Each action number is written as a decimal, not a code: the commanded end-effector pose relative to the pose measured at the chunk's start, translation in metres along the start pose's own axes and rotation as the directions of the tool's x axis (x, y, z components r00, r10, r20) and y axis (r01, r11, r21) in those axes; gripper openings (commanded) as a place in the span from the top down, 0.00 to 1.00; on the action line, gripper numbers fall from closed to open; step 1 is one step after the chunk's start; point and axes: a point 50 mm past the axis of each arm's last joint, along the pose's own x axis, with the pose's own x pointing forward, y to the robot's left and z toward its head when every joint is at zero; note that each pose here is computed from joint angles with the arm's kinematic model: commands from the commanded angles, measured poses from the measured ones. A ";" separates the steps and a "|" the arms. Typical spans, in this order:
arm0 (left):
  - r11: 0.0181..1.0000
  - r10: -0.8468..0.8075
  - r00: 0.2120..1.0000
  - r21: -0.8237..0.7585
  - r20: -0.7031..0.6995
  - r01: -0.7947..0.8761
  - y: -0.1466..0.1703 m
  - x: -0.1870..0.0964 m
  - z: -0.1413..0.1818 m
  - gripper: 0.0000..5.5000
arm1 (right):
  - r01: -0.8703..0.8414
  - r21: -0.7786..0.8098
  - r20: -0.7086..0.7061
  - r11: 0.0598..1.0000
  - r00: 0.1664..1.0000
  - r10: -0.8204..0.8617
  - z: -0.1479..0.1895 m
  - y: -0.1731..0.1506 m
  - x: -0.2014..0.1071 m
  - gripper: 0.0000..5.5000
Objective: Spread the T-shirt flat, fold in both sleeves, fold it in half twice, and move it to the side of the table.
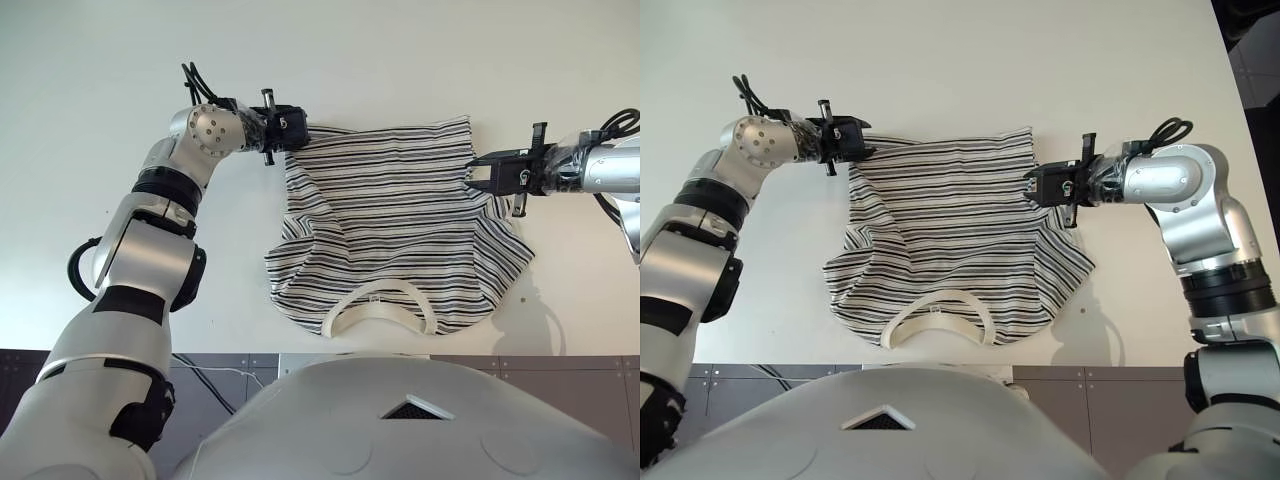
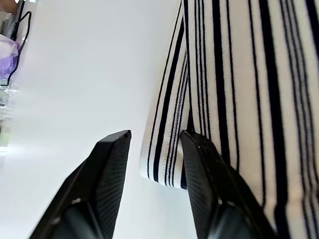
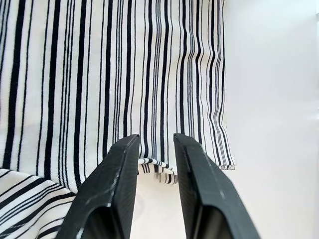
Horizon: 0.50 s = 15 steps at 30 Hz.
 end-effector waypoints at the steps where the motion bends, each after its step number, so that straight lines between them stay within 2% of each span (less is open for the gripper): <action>1: 0.999 0.017 0.987 -0.039 -0.161 -0.023 -0.008 -0.007 -0.027 0.66 | -0.010 -0.043 0.024 0.999 1.000 0.011 0.007 -0.001 0.003 0.77; 10: 0.985 0.075 0.972 -0.137 -0.223 -0.108 0.002 -0.018 -0.039 0.66 | -0.095 -0.058 0.106 0.994 0.989 0.101 0.027 0.038 0.019 0.77; 15: 0.969 0.125 0.965 -0.181 -0.232 -0.169 0.011 -0.022 -0.040 0.66 | -0.205 -0.040 0.039 0.978 0.978 0.207 0.010 0.068 0.021 0.77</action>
